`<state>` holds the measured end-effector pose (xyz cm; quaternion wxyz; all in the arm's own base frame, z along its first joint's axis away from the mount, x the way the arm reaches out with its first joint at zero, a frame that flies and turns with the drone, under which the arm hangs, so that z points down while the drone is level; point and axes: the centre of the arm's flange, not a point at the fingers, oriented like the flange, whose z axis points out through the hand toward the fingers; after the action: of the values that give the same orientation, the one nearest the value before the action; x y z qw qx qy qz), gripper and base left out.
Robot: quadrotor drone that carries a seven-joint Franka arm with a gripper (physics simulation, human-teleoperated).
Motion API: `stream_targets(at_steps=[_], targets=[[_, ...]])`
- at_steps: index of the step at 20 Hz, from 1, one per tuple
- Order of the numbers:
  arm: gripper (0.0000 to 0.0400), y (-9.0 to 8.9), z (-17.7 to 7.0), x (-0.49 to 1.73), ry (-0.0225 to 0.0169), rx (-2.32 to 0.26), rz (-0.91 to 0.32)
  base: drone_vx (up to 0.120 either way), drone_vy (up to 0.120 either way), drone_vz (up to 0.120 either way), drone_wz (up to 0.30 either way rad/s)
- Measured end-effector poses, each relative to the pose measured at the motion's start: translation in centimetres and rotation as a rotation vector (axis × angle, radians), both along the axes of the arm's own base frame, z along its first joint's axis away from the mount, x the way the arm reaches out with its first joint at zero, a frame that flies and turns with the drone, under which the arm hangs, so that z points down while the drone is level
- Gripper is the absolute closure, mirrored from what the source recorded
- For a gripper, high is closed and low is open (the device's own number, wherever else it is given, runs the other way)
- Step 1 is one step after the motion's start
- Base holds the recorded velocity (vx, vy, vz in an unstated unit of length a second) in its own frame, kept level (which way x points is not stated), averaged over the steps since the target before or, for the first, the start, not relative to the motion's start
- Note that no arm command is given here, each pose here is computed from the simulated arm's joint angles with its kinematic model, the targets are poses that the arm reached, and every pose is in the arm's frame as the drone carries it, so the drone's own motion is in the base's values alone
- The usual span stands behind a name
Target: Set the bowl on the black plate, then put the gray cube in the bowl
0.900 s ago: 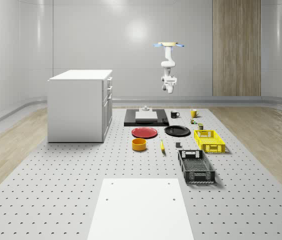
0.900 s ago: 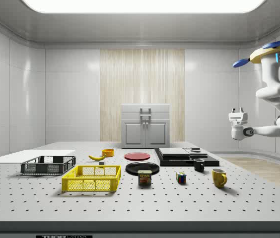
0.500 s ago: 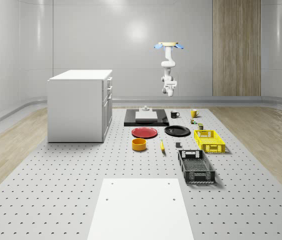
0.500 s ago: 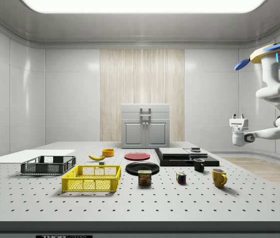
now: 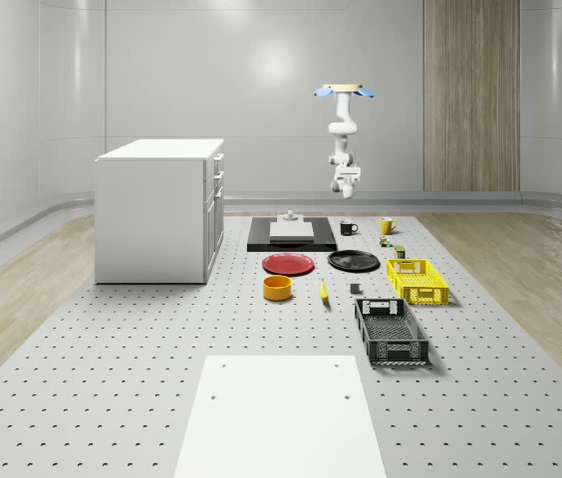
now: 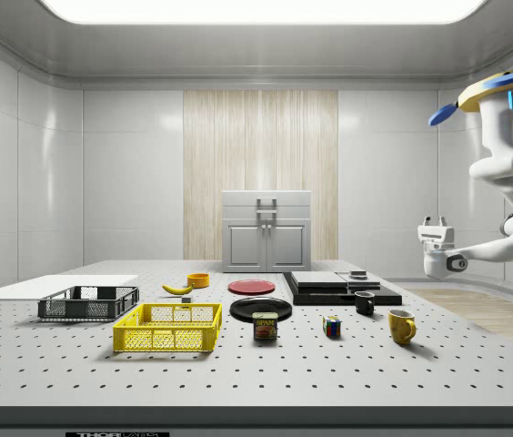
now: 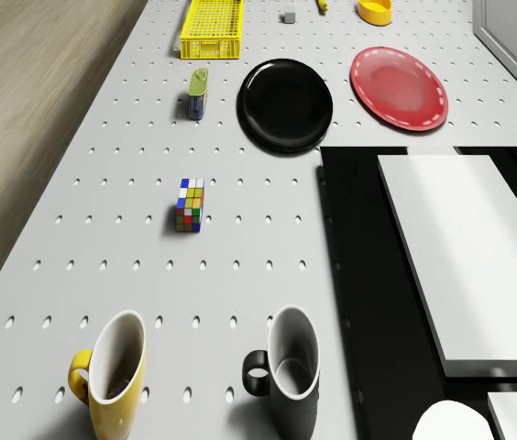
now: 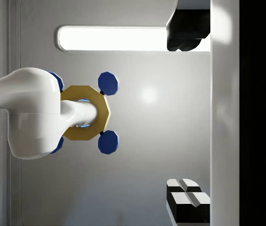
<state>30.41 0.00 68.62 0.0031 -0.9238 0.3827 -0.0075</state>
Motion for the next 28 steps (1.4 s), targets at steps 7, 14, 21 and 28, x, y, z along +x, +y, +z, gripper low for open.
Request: stream_targets(at_steps=[7, 14, 21, 28], targets=[[0.0, 0.0, 0.42, -0.01, -0.0054, 0.0, 0.0, 0.12, 0.046, 0.0, 0.0], [0.0, 0.01, 0.5, -0.05, -0.0107, -0.001, 0.0, 0.12, -0.12, 0.0, 0.0], [0.0, 0.03, 0.52, -0.1, -0.0161, -0.003, 0.0, 0.12, -0.12, 0.0, 0.0], [0.0, 0.09, 0.52, -0.15, -0.0214, -0.009, 0.0, 0.12, -0.086, 0.0, 0.0]])
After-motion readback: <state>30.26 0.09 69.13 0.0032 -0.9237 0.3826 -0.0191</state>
